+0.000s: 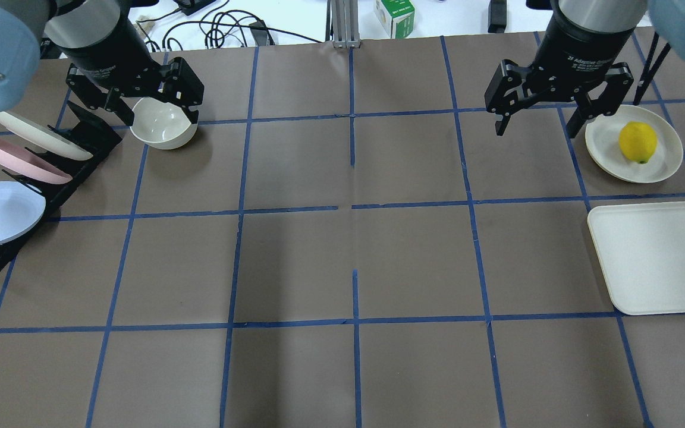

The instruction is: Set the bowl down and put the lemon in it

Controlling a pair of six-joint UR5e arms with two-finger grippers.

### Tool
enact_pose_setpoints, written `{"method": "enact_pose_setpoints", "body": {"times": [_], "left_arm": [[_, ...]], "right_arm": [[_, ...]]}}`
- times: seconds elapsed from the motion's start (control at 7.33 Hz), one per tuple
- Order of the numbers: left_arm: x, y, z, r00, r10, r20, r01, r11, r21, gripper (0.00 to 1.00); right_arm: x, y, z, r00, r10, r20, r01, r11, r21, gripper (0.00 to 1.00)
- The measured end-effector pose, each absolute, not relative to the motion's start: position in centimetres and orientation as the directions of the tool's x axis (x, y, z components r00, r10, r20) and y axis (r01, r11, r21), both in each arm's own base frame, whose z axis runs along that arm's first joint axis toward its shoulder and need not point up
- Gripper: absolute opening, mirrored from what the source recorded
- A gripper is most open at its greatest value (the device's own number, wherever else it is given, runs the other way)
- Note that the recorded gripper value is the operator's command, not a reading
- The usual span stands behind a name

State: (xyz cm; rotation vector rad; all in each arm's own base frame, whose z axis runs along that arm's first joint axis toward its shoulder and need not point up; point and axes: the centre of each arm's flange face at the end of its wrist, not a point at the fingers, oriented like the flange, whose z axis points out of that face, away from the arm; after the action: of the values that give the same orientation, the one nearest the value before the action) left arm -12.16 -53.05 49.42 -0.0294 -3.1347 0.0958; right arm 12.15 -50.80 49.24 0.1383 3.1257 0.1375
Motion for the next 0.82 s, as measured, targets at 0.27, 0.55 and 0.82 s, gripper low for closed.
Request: {"method": "enact_pose_setpoints", "body": {"times": [0.27,0.55,0.82], "left_arm": [[-12.1,-53.3,49.4,-1.000,0.017,0.005,0.017,0.997,-0.069,1.00],[-11.7,-53.6,49.2,-1.000,0.015,0.004,0.015,0.997,-0.074,1.00],[-10.2,-57.3,46.4,-0.999,0.043,-0.007,0.044,0.995,-0.092,1.00]], "right_arm": [[12.1,-50.8,49.2,-0.996,0.089,-0.004,0.088,0.992,0.087,1.00],[12.1,-50.9,49.3,-0.996,0.090,-0.003,0.090,0.993,0.083,1.00],[11.8,-51.7,48.5,-0.995,0.096,-0.006,0.095,0.991,0.091,1.00]]}}
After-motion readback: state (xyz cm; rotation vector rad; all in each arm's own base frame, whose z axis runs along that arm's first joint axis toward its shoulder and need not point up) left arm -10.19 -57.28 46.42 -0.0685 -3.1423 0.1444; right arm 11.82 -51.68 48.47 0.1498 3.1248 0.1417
